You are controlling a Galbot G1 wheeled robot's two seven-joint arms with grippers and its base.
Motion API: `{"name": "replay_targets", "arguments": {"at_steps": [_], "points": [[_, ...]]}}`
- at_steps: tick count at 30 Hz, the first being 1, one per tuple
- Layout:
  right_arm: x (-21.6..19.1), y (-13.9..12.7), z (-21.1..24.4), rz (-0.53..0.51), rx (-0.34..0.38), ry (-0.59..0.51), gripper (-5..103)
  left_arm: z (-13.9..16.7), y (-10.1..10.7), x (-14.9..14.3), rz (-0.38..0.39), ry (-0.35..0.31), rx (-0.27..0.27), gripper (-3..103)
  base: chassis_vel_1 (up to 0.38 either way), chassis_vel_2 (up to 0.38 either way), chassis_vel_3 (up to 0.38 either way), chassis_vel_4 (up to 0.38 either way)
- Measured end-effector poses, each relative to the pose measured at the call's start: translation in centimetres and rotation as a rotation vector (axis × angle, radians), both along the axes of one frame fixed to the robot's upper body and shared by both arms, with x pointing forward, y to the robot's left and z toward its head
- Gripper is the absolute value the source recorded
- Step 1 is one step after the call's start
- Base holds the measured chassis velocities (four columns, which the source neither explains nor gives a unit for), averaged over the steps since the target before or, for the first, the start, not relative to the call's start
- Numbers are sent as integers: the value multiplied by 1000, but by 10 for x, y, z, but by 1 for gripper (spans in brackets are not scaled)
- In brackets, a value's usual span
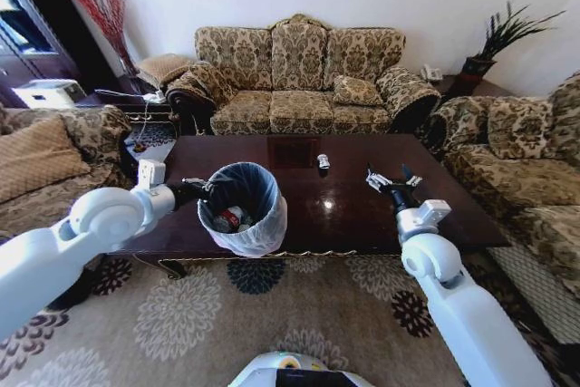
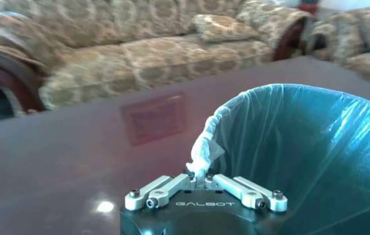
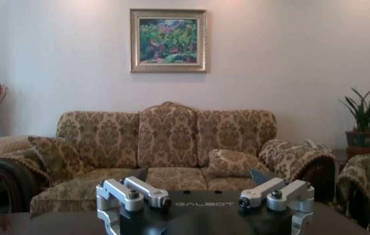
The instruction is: Move to the front of the table and place the trash on the table into the trash bin.
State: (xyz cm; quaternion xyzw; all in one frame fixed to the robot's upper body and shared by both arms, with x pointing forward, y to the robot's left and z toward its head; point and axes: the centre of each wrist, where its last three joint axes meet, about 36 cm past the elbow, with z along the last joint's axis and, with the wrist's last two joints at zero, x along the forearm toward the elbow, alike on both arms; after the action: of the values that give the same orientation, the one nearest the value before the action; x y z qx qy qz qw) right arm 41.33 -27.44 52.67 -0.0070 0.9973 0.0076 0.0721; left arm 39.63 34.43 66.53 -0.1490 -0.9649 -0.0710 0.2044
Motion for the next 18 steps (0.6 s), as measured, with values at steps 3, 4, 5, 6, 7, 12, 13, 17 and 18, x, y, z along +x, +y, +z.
{"name": "replay_targets", "arguments": {"at_steps": [3, 4, 5, 6, 7, 12, 13, 17, 18], "points": [[0, 0, -2, 6, -5, -9, 100, 7, 3, 1, 23, -31, 3, 0, 0, 0, 0, 0], [-1, 0, -3, 15, -4, -15, 100, 9, 4, 3, 28, -41, 0, 0, 0, 0, 0, 0], [-1, 0, -4, 23, -2, -17, 100, 11, 5, 4, 35, -51, 0, 0, 0, 0, 0, 0], [-1, 0, -4, 23, -2, -17, 100, 11, 5, 4, 35, -51, 0, 0, 0, 0, 0, 0], [-1, 1, -4, 30, 1, -18, 100, 14, 6, 4, 43, -63, 0, 0, 0, 0, 0, 0], [-2, 4, -6, 43, 20, -11, 100, 8, 5, 5, 64, -62, -17, 0, 0, 0, 0, 0], [-3, 5, -8, 43, 21, -6, 100, 2, 6, 4, 78, -56, -25, 0, 0, 0, 0, 0], [-2, 4, -13, 38, 16, 3, 100, -9, 10, 1, 100, -44, -42, 0, 0, 0, 0, 0], [0, 1, -16, 32, 12, 9, 100, -16, 12, -1, 116, -33, -49, 0, 0, 0, 0, 0]]}}
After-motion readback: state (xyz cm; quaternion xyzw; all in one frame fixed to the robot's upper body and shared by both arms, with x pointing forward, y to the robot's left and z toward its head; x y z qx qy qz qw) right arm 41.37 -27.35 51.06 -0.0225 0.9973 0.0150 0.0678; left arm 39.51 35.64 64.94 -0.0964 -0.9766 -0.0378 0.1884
